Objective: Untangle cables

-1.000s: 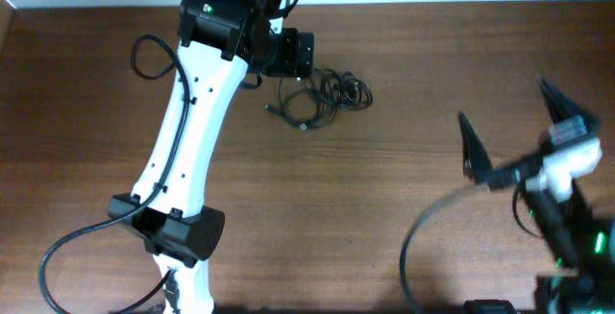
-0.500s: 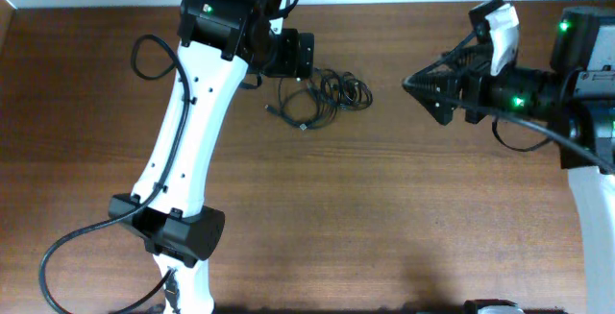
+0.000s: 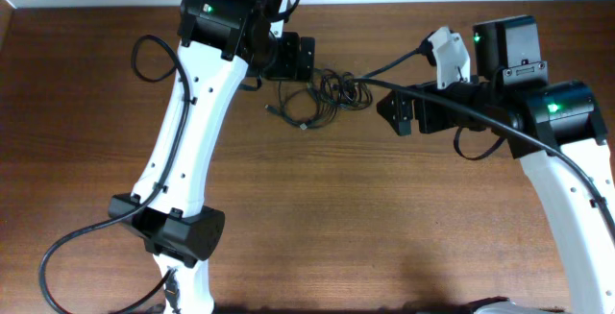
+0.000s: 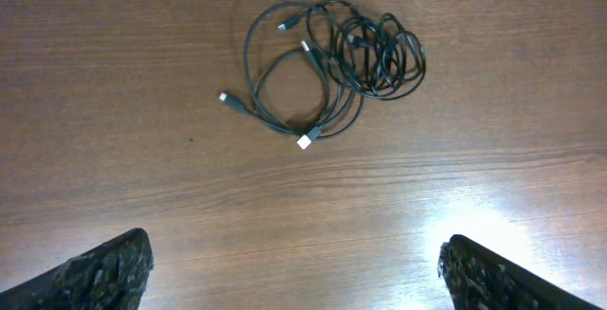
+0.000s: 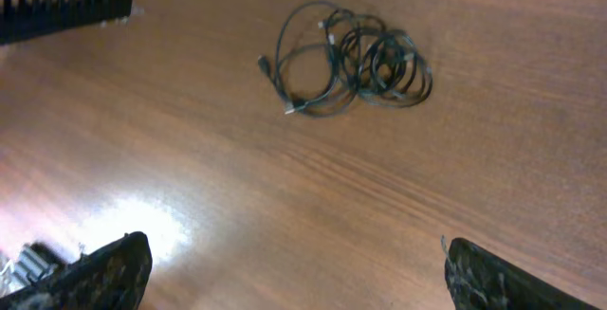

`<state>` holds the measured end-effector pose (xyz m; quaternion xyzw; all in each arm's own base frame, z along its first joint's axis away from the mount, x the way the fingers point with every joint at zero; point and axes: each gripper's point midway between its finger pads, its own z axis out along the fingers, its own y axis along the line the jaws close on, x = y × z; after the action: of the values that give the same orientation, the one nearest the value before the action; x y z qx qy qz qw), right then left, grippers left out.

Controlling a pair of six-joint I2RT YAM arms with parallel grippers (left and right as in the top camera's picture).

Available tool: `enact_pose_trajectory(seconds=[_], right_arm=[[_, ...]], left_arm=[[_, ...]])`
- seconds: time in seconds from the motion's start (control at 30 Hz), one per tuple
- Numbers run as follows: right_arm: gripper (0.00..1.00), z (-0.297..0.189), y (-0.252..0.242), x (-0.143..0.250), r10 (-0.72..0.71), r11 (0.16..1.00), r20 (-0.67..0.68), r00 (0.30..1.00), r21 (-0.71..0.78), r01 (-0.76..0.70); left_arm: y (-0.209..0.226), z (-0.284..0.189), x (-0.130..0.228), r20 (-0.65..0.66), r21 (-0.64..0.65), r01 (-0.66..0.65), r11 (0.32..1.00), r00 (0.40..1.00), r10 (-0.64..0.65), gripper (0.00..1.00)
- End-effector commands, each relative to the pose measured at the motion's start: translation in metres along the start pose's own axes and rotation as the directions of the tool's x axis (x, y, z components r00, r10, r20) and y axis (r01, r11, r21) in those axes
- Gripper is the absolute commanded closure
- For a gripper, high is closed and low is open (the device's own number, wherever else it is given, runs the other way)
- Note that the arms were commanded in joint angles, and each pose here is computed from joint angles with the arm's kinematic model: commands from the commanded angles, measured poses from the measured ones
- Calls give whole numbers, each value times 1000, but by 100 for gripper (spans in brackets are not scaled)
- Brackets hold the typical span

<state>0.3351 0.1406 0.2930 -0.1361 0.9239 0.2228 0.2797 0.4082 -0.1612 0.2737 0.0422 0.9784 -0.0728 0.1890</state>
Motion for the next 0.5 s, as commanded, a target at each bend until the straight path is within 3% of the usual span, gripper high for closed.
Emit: enact_pose_trajectory(seconds=[0.0,0.17,0.37,0.47], right_arm=[[2,12,-3,-5,18,1000,-10,1000,0,-18],[2,32,-9,-11,44,999,-23,999,-3,-44],[2,71,-24,-5,108,994,-156,982,32,-104],[2,81,-29,-17,107,994,-153,982,41,-102]], left_arm=[[17,-1,-8,12,5,65,998,998,-65,1],[75,-4,-17,30,-44,214,976,977,-213,1],[96,-6,-20,42,-66,256,965,966,-253,1],[102,-6,-19,39,-73,268,961,963,-266,1]])
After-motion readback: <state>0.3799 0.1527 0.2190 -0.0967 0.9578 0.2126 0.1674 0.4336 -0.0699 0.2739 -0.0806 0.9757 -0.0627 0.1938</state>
